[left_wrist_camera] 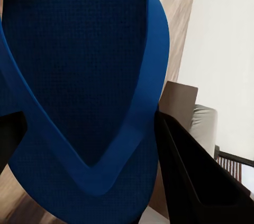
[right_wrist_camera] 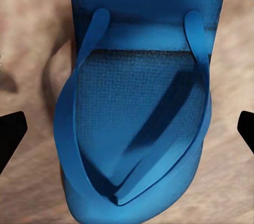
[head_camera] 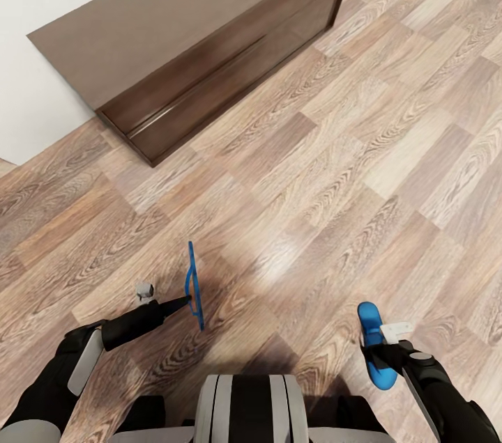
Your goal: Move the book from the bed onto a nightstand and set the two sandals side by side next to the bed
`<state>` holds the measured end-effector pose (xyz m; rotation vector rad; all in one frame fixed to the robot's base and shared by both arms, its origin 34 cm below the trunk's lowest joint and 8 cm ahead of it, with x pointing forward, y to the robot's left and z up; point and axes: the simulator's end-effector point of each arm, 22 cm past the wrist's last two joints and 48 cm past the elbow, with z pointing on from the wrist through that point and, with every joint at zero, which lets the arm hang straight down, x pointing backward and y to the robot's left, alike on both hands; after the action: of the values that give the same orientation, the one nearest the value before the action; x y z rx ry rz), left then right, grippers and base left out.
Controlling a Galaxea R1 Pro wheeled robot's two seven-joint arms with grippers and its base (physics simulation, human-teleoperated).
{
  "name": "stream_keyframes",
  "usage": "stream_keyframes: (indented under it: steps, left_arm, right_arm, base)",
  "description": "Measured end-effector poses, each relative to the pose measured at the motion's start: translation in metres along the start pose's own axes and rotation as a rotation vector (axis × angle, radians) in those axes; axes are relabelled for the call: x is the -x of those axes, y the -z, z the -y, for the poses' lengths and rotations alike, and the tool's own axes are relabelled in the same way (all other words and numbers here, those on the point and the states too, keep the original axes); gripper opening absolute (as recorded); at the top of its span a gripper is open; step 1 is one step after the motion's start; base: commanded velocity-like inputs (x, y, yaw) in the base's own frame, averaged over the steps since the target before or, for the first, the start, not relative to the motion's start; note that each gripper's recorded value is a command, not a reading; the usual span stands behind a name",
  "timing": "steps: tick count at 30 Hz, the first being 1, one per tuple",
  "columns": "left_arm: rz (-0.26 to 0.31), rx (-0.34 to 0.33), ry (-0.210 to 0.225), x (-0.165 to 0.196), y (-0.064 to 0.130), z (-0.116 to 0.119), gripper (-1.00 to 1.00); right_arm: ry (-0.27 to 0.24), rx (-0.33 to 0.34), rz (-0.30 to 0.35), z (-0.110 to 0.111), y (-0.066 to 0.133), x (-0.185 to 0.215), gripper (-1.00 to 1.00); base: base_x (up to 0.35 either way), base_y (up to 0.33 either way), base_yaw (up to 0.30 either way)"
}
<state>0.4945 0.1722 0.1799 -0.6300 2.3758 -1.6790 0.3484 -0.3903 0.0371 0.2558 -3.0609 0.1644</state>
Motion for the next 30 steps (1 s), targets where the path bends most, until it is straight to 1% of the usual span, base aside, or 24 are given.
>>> stream_keyframes:
  steps: [8,15,22,23,30]
  left_arm:
    - [0.000,0.000,0.000,0.000,0.000,0.000,-1.00]
    - [-0.008,0.013,0.024,-0.007,-0.001,-0.014,-1.00]
    - [-0.008,0.012,0.025,-0.007,-0.001,-0.014,-1.00]
    - [-0.008,0.012,0.025,-0.007,-0.001,-0.014,-1.00]
    - [-0.007,0.012,0.025,-0.007,-0.001,-0.014,-1.00]
  right_arm:
    - [-0.001,-0.002,0.000,0.001,0.000,0.000,1.00]
    - [0.001,0.001,-0.028,0.000,-0.009,-0.012,1.00]
    - [0.002,-0.001,-0.029,0.001,-0.008,-0.013,1.00]
    - [0.002,-0.001,-0.029,0.001,-0.008,-0.013,-1.00]
    - [0.005,-0.004,-0.029,0.002,-0.008,-0.013,-1.00]
  base:
    - [0.000,0.000,0.000]
    - [0.000,0.000,0.000]
    - [0.000,0.000,0.000]
    - [0.000,0.000,0.000]
    - [0.000,0.000,0.000]
